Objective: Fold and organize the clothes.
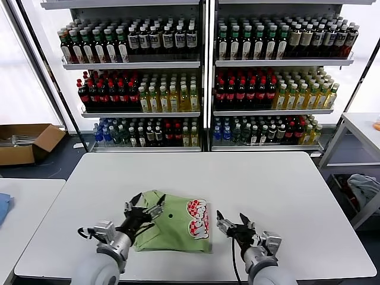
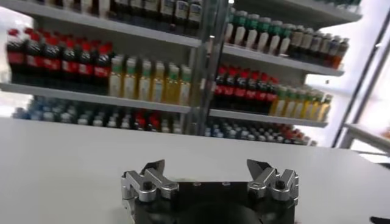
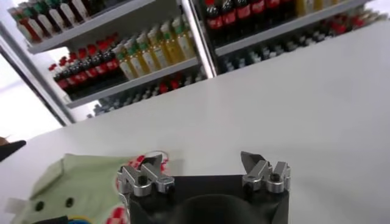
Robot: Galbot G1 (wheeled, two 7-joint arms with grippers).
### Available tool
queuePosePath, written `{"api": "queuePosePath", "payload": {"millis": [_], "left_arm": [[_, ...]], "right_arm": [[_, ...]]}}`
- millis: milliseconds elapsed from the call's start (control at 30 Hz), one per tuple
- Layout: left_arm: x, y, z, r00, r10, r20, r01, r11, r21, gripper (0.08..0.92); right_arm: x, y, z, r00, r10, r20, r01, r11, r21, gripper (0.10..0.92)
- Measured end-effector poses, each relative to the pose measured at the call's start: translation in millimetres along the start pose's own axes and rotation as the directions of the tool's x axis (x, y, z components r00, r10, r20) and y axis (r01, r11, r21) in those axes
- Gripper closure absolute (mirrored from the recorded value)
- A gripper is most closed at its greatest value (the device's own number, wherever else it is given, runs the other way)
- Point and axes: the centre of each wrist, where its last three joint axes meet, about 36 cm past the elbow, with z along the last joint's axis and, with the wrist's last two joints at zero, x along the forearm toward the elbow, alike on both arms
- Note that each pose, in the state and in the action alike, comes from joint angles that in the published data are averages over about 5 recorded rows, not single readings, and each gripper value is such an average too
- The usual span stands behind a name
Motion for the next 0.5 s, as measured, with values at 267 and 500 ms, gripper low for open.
{"api": "queuePosePath", "payload": {"millis": [267,500], "left_arm": [[13,30,-8,0.9951,-0.099,0.008,0.099,0.993,-0.063,0.177],[18,43,-12,0.9904,-0.138,0.010,0.138,0.987,-0.083,0.177]], "right_arm": [[-29,23,5,0.997,-0.037,-0.070,0.031,0.996,-0.087,0.216],[-45,36,16,0.991,-0.031,-0.128,0.017,0.994,-0.108,0.311]]}}
